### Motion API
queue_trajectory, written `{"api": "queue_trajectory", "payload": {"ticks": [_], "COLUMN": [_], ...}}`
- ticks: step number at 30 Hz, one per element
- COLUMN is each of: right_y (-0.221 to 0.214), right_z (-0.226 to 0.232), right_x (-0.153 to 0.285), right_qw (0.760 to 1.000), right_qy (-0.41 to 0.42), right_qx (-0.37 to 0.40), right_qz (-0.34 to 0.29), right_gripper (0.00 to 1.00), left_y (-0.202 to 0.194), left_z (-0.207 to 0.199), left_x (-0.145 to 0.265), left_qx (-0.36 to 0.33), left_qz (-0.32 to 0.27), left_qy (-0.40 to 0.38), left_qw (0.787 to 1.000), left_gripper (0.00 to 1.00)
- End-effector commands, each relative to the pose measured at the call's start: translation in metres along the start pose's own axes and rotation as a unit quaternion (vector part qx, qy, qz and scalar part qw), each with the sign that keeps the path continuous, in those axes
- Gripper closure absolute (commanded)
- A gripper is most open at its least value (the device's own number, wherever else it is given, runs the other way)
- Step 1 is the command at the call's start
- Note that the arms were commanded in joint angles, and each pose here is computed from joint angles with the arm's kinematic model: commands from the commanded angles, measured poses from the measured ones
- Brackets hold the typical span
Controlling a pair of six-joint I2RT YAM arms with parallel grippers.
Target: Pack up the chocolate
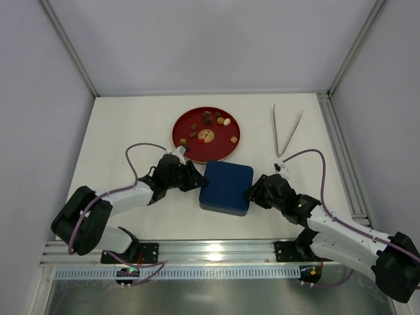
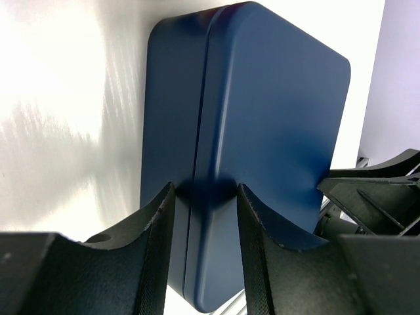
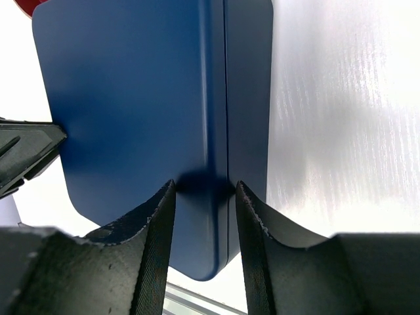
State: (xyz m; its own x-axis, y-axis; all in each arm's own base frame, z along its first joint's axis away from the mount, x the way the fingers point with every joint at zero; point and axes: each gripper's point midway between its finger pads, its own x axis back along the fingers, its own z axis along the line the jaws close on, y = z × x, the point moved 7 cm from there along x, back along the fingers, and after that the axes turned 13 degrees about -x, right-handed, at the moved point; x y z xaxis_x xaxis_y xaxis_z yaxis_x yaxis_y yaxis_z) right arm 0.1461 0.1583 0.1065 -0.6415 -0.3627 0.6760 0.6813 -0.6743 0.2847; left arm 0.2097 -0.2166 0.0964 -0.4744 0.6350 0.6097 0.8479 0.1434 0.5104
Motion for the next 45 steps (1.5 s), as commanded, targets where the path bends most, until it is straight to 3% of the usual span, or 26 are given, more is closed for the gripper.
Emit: {"api": "queue_trajectory", "payload": {"ticks": [1,22,45], "right_y": [-0.018,0.008,0.023], "right_z": [-0.06,-0.035,-0.015], "right_x": [0.005,-0.021,0.004], "right_qw": [0.985,0.984,0.987], "right_qy": [-0.148,-0.137,-0.118], "right_qx": [0.063,0.099,0.108], "right_qz": [0.055,0.054,0.031], "right_gripper": [0.58,0.52,0.49], "left_y": [-0.091,-0.109,0.003], "left_z": [0.058,0.051,0.016], "left_x": [0.023,0.055,0.076], "left_qx": [0.027,0.026,-0.025], "left_qz": [0.182,0.165,0.067], "left_qy": [0.145,0.173,0.122], "left_qw": [0.972,0.971,0.99], "left_gripper": [0.65,0.68,0.53]}}
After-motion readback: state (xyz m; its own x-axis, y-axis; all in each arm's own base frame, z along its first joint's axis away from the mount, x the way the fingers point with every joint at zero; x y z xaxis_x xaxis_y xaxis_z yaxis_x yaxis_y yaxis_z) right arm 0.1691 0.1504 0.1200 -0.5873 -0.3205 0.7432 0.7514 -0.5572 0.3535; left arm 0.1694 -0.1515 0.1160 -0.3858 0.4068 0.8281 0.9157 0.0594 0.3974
